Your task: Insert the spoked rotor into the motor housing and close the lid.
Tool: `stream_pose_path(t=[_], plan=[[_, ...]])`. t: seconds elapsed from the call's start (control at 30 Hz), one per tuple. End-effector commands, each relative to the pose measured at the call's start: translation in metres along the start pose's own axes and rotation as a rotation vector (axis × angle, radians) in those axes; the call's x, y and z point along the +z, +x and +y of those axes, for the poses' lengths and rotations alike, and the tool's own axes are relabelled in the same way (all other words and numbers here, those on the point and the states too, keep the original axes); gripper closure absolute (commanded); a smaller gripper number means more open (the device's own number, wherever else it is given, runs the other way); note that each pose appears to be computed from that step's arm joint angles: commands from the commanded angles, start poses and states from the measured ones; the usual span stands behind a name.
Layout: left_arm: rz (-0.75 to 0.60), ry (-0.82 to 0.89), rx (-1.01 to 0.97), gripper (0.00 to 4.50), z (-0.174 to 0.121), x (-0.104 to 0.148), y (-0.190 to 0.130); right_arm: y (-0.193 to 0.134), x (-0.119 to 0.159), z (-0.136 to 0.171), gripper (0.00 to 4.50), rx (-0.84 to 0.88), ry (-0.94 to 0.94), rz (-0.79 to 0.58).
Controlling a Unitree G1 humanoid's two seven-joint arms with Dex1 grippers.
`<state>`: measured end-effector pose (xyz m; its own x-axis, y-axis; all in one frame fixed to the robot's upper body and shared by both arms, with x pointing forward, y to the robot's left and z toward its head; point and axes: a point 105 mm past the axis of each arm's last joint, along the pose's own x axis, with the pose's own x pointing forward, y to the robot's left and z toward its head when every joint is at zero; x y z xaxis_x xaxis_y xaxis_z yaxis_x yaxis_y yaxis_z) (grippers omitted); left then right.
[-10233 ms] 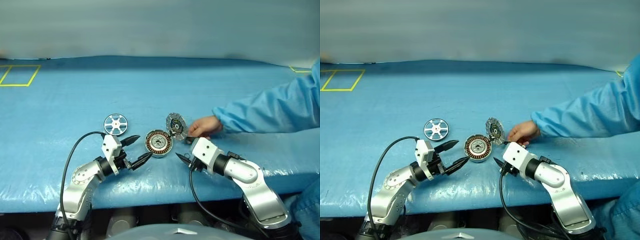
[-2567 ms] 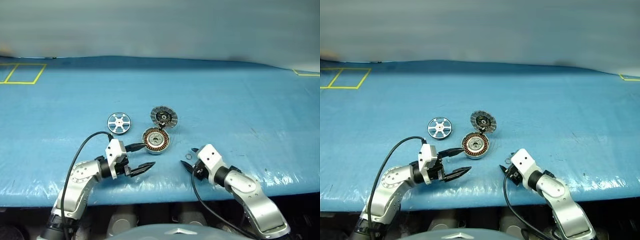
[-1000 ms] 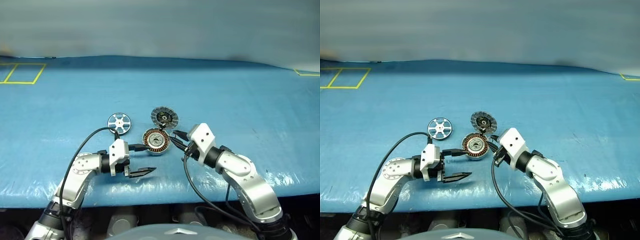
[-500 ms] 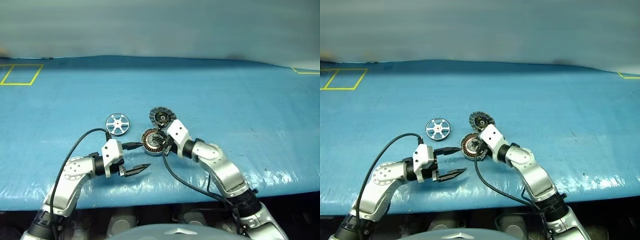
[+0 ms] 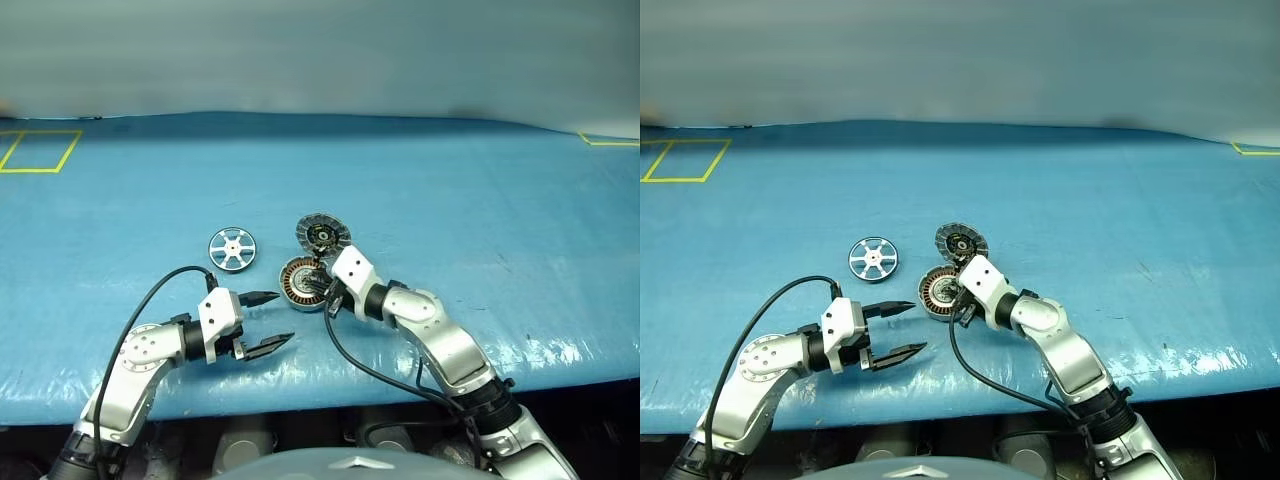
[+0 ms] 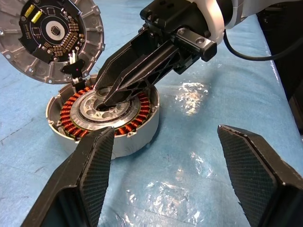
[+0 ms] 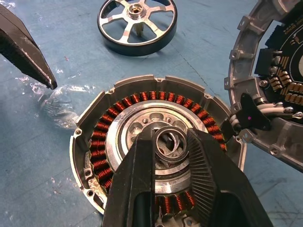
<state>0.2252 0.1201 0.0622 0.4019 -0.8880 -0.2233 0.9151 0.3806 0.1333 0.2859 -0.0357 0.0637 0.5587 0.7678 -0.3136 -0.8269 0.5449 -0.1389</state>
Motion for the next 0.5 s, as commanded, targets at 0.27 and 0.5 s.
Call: stream_pose_path(t=[0.27, 0.5], plan=[[0.004, 0.026, -0.022, 0.78, -0.002, -0.004, 0.000, 0.000, 0.004, 0.000, 3.85, -0.004, -0.038, -0.014], [0.008, 0.028, -0.024, 0.78, -0.002, -0.008, -0.001, -0.001, 0.006, 0.005, 3.85, 0.021, -0.016, -0.031]])
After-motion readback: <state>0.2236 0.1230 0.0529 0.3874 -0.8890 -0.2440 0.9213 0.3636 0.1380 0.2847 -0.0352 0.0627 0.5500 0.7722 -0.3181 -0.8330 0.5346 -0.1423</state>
